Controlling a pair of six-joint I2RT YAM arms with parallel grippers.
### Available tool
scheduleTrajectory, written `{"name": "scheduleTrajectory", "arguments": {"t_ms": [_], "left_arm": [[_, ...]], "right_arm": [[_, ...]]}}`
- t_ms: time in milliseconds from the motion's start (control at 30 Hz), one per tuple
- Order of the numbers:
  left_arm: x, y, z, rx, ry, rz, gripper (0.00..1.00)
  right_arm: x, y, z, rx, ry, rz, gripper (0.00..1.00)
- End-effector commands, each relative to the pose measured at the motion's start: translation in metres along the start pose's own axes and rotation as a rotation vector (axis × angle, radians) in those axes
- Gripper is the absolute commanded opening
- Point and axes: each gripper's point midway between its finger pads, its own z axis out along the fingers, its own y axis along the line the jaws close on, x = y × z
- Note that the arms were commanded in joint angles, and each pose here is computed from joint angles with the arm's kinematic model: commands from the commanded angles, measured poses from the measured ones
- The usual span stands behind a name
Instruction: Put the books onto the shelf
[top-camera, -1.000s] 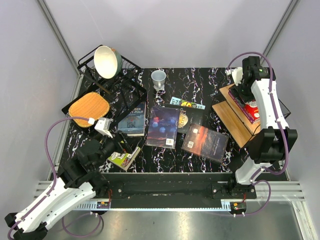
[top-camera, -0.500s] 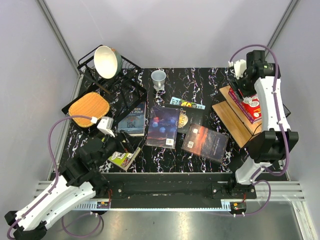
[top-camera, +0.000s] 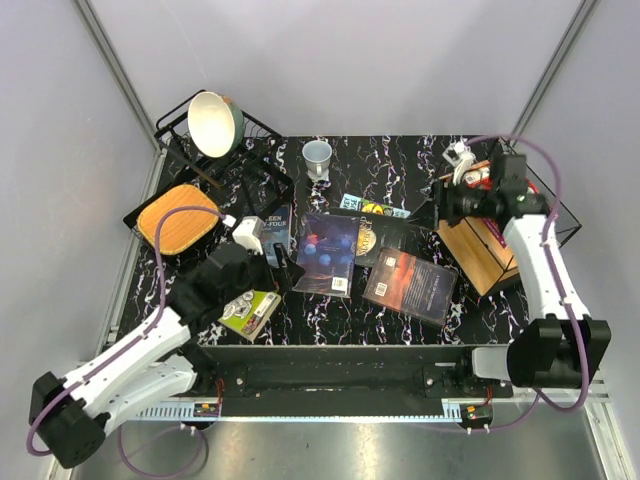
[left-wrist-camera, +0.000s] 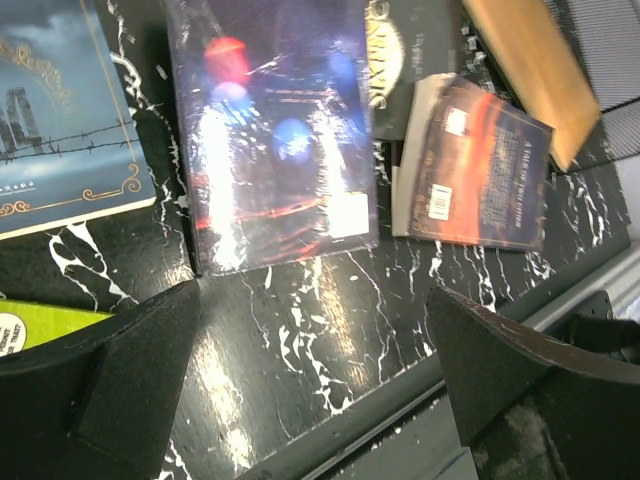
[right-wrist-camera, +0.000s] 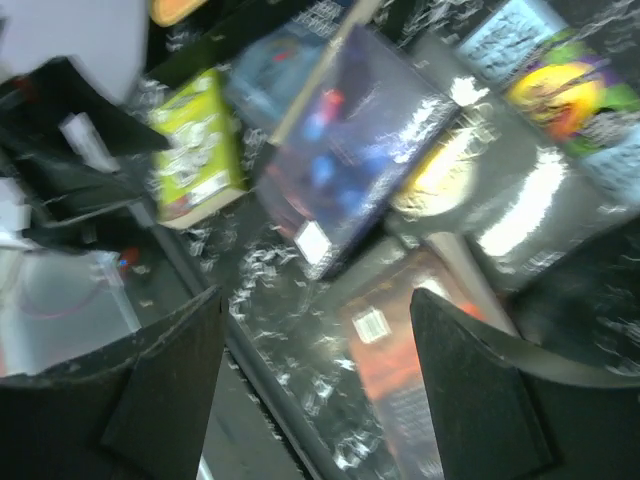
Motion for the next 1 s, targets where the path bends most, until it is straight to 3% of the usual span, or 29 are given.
{"name": "scheduleTrajectory", "arguments": {"t_ms": [0, 200, 333, 400, 567, 800, 967], "left_arm": [[-0.032, -0.023, 0.014, 0.095, -0.036, -0.035, 0.99], [-0.013, 0.0, 0.049, 0.039, 0.062, -0.078, 0.99], [-0.008, 0.011, 0.069, 0.001, 0.095, -0.071, 0.99], [-0.005, 0.017, 0.078, -0.02, 0.114, -0.07, 0.98], [0.001, 0.03, 0.101, -0.071, 0.174, -0.067, 0.92], [0.023, 0.056, 0.111, -0.182, 0.242, -0.064, 0.88], [0.043, 0.049, 0.121, -0.105, 0.296, -0.1, 0.77]], "right_arm": [[-0.001, 0.044, 0.044, -0.375, -0.112, 0.153, 0.78], [0.04, 0.044, 0.106, -0.304, -0.045, 0.2, 0.77], [0.062, 0.006, 0.146, 0.001, -0.059, 0.412, 0.77], [0.077, 0.0, 0.156, 0.059, -0.049, 0.443, 0.77], [0.107, 0.0, 0.181, 0.099, 0.001, 0.432, 0.79], [0.141, -0.009, 0.201, 0.144, 0.081, 0.537, 0.79], [0.164, -0.008, 0.213, 0.147, 0.14, 0.594, 0.79]]}}
